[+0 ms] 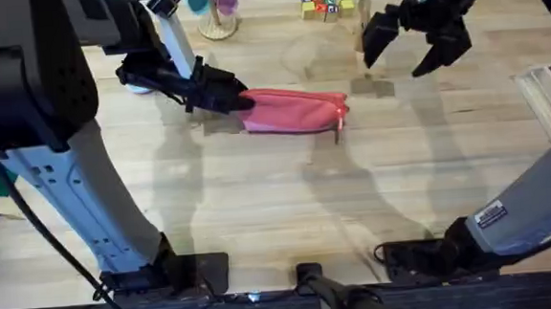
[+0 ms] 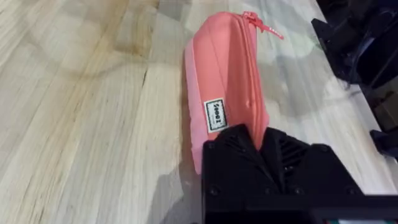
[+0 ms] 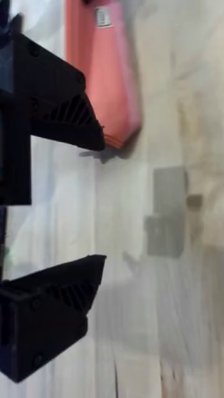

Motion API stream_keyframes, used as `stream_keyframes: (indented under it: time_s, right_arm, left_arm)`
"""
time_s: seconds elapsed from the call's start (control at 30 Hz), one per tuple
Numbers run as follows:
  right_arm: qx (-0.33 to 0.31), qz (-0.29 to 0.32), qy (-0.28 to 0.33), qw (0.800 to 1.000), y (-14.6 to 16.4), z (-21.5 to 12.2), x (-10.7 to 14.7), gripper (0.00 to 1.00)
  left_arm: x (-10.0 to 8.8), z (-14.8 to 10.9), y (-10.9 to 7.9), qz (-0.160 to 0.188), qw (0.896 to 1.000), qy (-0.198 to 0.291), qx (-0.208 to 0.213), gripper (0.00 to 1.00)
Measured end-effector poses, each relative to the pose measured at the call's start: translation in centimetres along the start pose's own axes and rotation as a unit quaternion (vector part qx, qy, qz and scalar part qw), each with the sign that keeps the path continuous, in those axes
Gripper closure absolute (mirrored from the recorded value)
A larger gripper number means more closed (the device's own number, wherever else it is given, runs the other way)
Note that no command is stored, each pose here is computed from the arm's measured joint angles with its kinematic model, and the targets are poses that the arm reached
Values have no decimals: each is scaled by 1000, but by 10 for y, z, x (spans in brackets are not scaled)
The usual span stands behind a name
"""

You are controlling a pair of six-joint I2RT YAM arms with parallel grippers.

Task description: Unzip the bag, pick up the pens from the table one at a time and place them inside, then zip the bag closed.

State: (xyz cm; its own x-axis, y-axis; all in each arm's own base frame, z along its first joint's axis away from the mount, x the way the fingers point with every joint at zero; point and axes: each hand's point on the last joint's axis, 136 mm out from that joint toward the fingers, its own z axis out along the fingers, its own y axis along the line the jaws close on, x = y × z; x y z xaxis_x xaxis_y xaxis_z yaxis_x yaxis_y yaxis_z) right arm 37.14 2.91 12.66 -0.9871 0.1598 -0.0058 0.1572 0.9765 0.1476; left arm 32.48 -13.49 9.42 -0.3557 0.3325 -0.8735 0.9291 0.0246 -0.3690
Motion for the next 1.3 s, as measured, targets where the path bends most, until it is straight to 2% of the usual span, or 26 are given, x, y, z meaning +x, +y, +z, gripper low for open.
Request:
stream_keyframes:
  time_s: [0.2, 0.27, 0.3, 0.43, 0.47, 0.5, 0.53, 0.63, 0.8, 0.97, 1.2, 1.3]
  right_arm:
    - [4, -61, 30, 998, 22, -3, 23, 5]
    - [2, -85, 19, 996, 33, -10, 27, 5]
    - [0, -96, 12, 995, 37, -14, 29, 5]
    - [-7, -149, -20, 989, 57, -39, 41, 6]
    - [-9, -162, -26, 986, 61, -45, 45, 7]
    - [-11, -175, -33, 984, 65, -51, 49, 6]
    - [-12, -188, -39, 981, 68, -56, 52, 6]
    - [-16, -225, -57, 973, 75, -68, 60, 6]
    - [-16, -263, -73, 962, 77, -82, 68, 6]
    - [-15, -269, -69, 960, 76, -82, 70, 6]
    - [-6, -273, -71, 959, 74, -82, 69, 6]
    - [-4, -273, -71, 959, 73, -82, 68, 6]
  left_arm:
    - [1, 1, 0, 0, 1000, 4, 1, 958]
    - [2, 1, -1, 0, 1000, 5, 2, 886]
    - [2, 1, -1, 1, 1000, 6, 2, 773]
    - [1, 2, -2, -2, 1000, 4, 4, 149]
    - [0, 3, -2, -4, 1000, 4, 5, 43]
    - [0, 3, -2, -4, 1000, 4, 6, 16]
    - [0, 3, -2, -5, 1000, 3, 6, 66]
    - [-1, 3, -1, -1, 1000, 1, 4, 12]
    - [-2, 3, -4, -11, 1000, -3, 7, 4]
    - [-8, -4, -3, -16, 1000, -1, 4, 2]
    - [-24, -21, 7, 23, 998, 56, -17, 1]
    - [-40, -34, 5, 55, 993, 96, -43, 2]
